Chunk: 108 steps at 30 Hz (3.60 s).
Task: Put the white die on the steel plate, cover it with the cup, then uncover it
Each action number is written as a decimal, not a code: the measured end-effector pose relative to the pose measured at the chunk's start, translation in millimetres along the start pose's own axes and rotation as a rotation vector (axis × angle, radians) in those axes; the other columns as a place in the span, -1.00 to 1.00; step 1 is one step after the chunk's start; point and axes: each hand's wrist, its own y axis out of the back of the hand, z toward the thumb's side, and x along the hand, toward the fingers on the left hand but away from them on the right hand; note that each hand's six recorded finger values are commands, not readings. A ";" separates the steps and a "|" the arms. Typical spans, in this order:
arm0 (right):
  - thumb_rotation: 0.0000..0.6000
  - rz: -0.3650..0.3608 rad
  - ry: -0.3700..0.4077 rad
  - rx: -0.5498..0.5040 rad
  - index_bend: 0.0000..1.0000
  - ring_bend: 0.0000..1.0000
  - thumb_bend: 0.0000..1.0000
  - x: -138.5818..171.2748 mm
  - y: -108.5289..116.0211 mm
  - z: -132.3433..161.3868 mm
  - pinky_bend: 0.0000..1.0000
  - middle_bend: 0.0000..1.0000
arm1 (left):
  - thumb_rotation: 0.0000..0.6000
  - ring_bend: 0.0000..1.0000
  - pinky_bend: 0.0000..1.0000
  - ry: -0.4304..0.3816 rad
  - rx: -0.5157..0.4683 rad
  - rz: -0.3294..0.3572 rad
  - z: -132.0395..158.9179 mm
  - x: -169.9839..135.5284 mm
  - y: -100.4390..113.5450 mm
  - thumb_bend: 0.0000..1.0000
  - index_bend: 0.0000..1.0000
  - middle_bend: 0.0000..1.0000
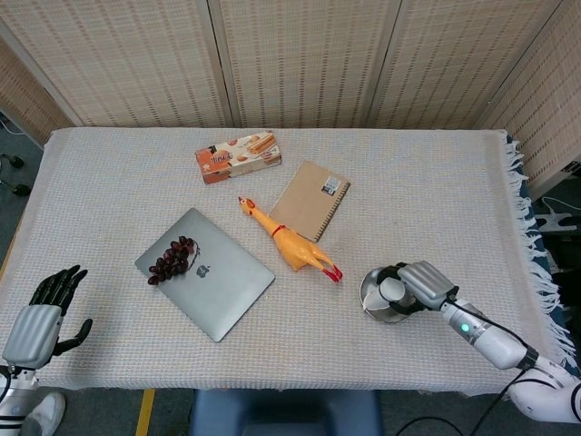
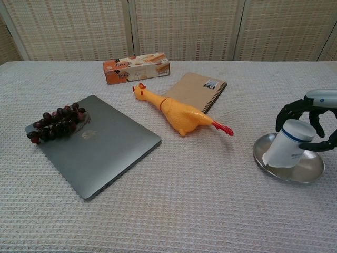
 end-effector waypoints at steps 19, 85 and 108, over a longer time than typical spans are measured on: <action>1.00 -0.050 -0.015 0.121 0.26 -0.39 -0.37 -3.5 8.4 -4.4 0.10 -0.13 | 1.00 -1.00 -0.80 0.001 -0.002 0.001 -1.7 0.8 1.2 -0.25 -1.00 -1.00; 1.00 -0.038 -0.079 0.334 -0.02 -0.61 -0.37 -5.6 0.4 -10.9 -0.04 -0.25 | 1.00 -1.00 -0.78 -0.005 0.003 -0.025 2.2 2.3 -6.8 -0.25 -1.00 -1.00; 1.00 0.005 -0.057 0.317 -0.07 -0.61 -0.37 5.2 -7.4 -8.1 -0.03 -0.25 | 1.00 -1.00 -0.78 -0.007 0.010 -0.038 3.8 3.9 -11.7 -0.25 -1.00 -1.00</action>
